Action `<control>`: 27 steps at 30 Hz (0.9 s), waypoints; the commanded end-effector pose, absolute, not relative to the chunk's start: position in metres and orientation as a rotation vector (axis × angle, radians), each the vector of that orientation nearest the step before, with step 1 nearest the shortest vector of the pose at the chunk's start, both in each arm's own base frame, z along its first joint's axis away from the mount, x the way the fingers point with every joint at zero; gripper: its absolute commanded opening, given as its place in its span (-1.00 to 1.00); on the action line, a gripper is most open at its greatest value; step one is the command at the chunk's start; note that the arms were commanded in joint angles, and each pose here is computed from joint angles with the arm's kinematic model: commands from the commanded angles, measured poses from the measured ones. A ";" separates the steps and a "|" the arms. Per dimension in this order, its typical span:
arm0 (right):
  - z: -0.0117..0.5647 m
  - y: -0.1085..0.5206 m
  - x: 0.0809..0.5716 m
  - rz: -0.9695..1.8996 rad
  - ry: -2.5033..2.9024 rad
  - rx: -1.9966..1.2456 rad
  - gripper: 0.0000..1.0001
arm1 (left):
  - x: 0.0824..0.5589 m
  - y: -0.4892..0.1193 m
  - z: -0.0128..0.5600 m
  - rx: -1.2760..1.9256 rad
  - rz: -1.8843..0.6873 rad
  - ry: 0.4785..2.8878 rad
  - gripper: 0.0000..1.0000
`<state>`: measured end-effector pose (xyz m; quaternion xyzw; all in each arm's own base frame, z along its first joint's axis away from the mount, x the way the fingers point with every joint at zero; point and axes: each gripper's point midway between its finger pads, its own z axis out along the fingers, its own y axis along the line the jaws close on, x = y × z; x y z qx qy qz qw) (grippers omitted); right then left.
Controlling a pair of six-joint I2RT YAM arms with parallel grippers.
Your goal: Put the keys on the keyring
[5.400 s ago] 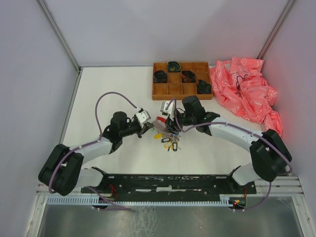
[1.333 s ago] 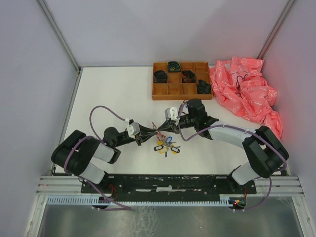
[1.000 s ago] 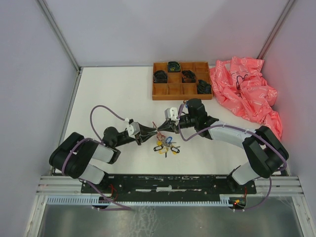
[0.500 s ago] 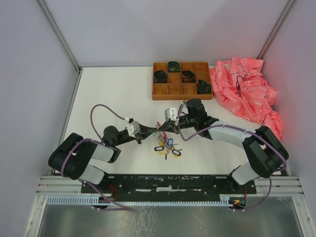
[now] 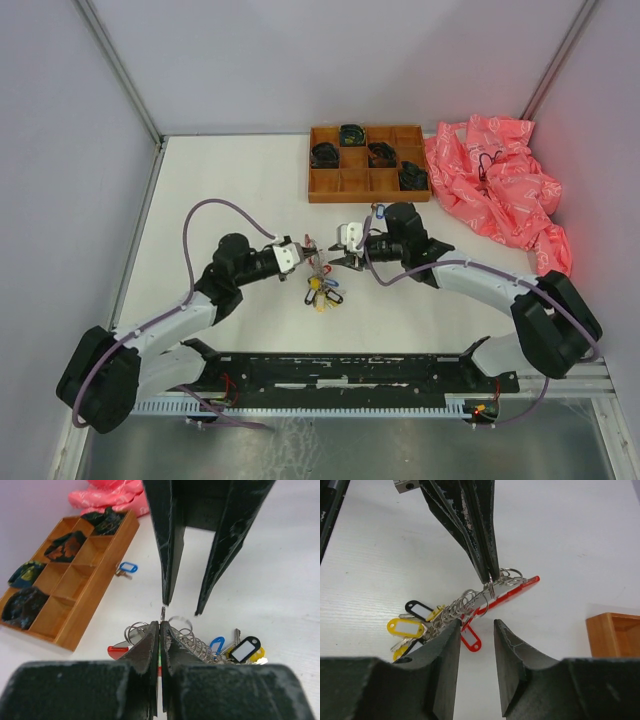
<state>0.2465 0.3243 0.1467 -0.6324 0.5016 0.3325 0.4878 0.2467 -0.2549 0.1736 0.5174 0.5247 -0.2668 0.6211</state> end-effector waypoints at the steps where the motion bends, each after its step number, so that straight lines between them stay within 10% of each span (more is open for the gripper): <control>1: 0.173 0.316 0.260 0.653 1.144 -1.472 -0.15 | 0.259 -0.244 0.172 1.304 -0.394 1.247 -0.95; 27: 0.181 0.343 0.242 0.841 1.055 -1.505 -0.28 | 0.244 -0.265 0.187 1.484 -0.291 1.239 -0.95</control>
